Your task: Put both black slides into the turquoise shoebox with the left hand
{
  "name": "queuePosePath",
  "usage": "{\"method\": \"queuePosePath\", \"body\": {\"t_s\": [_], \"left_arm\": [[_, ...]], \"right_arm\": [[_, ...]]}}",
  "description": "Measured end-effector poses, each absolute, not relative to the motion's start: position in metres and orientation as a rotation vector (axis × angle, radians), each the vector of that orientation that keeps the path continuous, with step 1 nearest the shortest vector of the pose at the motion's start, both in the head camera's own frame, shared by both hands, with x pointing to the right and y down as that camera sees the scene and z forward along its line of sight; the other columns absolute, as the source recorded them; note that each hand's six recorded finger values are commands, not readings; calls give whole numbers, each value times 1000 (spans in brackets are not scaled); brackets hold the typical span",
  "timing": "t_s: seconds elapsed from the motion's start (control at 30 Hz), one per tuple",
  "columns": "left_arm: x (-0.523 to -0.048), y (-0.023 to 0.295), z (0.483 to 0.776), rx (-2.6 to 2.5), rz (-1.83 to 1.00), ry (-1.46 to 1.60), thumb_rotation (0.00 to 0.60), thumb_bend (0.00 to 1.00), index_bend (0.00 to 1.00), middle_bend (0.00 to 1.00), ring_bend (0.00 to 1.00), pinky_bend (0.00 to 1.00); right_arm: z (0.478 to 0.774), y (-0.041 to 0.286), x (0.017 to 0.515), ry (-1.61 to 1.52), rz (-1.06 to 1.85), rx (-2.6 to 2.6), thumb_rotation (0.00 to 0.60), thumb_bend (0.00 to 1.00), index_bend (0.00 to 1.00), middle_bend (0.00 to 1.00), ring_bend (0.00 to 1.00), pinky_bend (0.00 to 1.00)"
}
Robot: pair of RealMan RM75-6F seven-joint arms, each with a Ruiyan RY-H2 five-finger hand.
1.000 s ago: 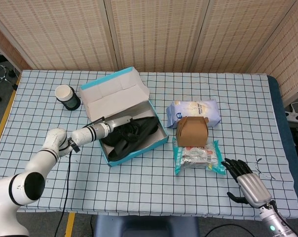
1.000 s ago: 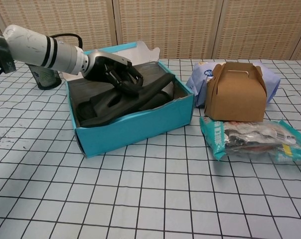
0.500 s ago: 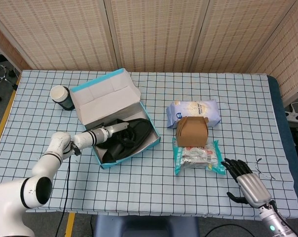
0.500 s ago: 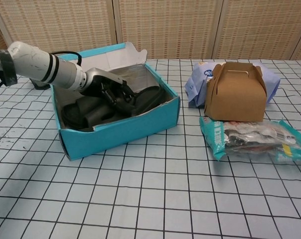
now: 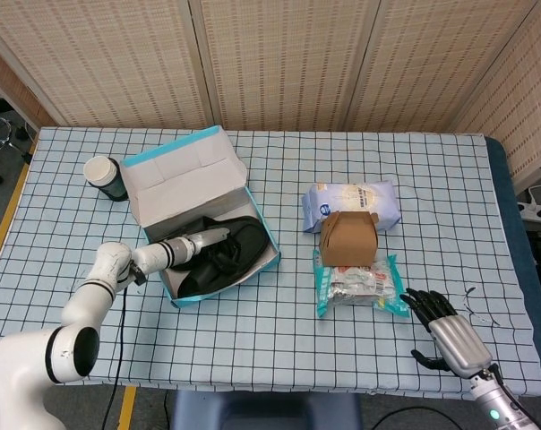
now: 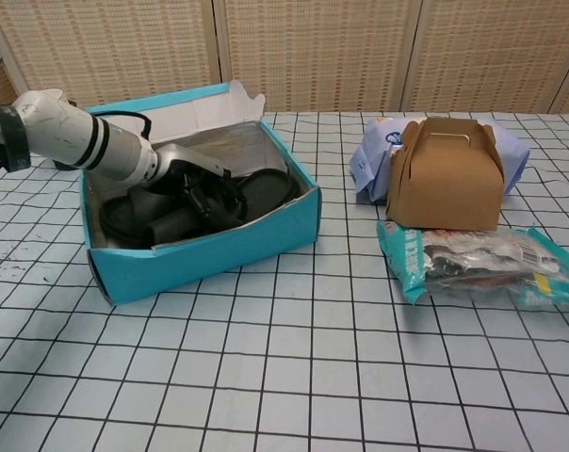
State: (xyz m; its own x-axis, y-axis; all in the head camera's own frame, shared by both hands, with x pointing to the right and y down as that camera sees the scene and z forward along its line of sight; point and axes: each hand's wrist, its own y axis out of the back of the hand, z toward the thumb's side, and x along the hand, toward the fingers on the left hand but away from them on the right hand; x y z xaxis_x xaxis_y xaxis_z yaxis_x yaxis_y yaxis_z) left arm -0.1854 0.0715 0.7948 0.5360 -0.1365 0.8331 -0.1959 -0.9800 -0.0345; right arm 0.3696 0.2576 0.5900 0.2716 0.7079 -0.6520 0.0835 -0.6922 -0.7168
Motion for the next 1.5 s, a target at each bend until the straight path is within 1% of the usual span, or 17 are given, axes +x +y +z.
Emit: {"method": "queuePosePath", "body": {"t_s": [0.03, 0.07, 0.1, 0.13, 0.17, 0.23, 0.27, 0.33, 0.47, 0.6, 0.73, 0.8, 0.93, 1.13, 1.27, 1.5], "left_arm": [[-185, 70, 794, 2705, 1451, -294, 600, 668, 504, 510, 289, 308], [-185, 69, 793, 2715, 1446, -299, 600, 625, 398, 395, 229, 278], [-184, 67, 792, 2726, 1437, -306, 600, 610, 356, 354, 206, 267], [-183, 64, 789, 2740, 1420, -319, 600, 588, 282, 285, 168, 249], [-182, 62, 787, 2750, 1407, -329, 600, 574, 233, 239, 142, 237], [-181, 59, 785, 2761, 1388, -348, 600, 531, 65, 76, 46, 190], [-181, 57, 783, 2767, 1378, -357, 600, 516, 4, 13, 7, 166], [-181, 51, 777, 2787, 1342, -389, 600, 492, 0, 0, 0, 137], [-187, 38, 760, 2822, 1249, -471, 600, 399, 0, 0, 0, 91], [-193, 33, 744, 2825, 1147, -549, 600, 376, 0, 0, 0, 68], [-198, 28, 728, 2850, 1066, -614, 600, 342, 0, 0, 0, 11], [-200, 27, 723, 2859, 1046, -636, 600, 331, 0, 0, 0, 1], [-202, 31, 722, 2864, 1064, -635, 600, 317, 0, 0, 0, 0], [-203, 40, 733, 2848, 1126, -623, 600, 298, 0, 0, 0, 0], [-200, 40, 734, 2851, 1082, -683, 600, 259, 0, 0, 0, 0], [-197, 28, 727, 2869, 960, -856, 600, 267, 0, 0, 0, 0]], "right_arm": [[589, 257, 370, -713, 1445, -1985, 600, 165, 0, 0, 0, 0], [589, 257, 370, -715, 1443, -1984, 600, 165, 0, 0, 0, 0], [588, 257, 370, -716, 1442, -1984, 600, 165, 0, 0, 0, 0], [588, 257, 370, -717, 1441, -1984, 600, 165, 0, 0, 0, 0], [588, 257, 371, -717, 1441, -1984, 600, 166, 0, 0, 0, 0], [587, 258, 371, -718, 1440, -1985, 600, 166, 0, 0, 0, 0], [587, 258, 371, -717, 1439, -1986, 600, 165, 0, 0, 0, 0], [587, 258, 370, -717, 1436, -1988, 600, 165, 0, 0, 0, 0], [585, 258, 370, -720, 1428, -1993, 600, 165, 0, 0, 0, 0], [586, 258, 369, -717, 1425, -1995, 600, 165, 0, 0, 0, 0], [586, 259, 368, -713, 1426, -1995, 600, 165, 0, 0, 0, 0], [586, 259, 367, -714, 1425, -1995, 600, 165, 0, 0, 0, 0], [585, 259, 367, -719, 1421, -1992, 600, 166, 0, 0, 0, 0], [582, 258, 369, -730, 1420, -1987, 600, 165, 0, 0, 0, 0], [582, 258, 370, -731, 1422, -1987, 600, 165, 0, 0, 0, 0], [583, 258, 370, -726, 1426, -1991, 600, 165, 0, 0, 0, 0]]}}
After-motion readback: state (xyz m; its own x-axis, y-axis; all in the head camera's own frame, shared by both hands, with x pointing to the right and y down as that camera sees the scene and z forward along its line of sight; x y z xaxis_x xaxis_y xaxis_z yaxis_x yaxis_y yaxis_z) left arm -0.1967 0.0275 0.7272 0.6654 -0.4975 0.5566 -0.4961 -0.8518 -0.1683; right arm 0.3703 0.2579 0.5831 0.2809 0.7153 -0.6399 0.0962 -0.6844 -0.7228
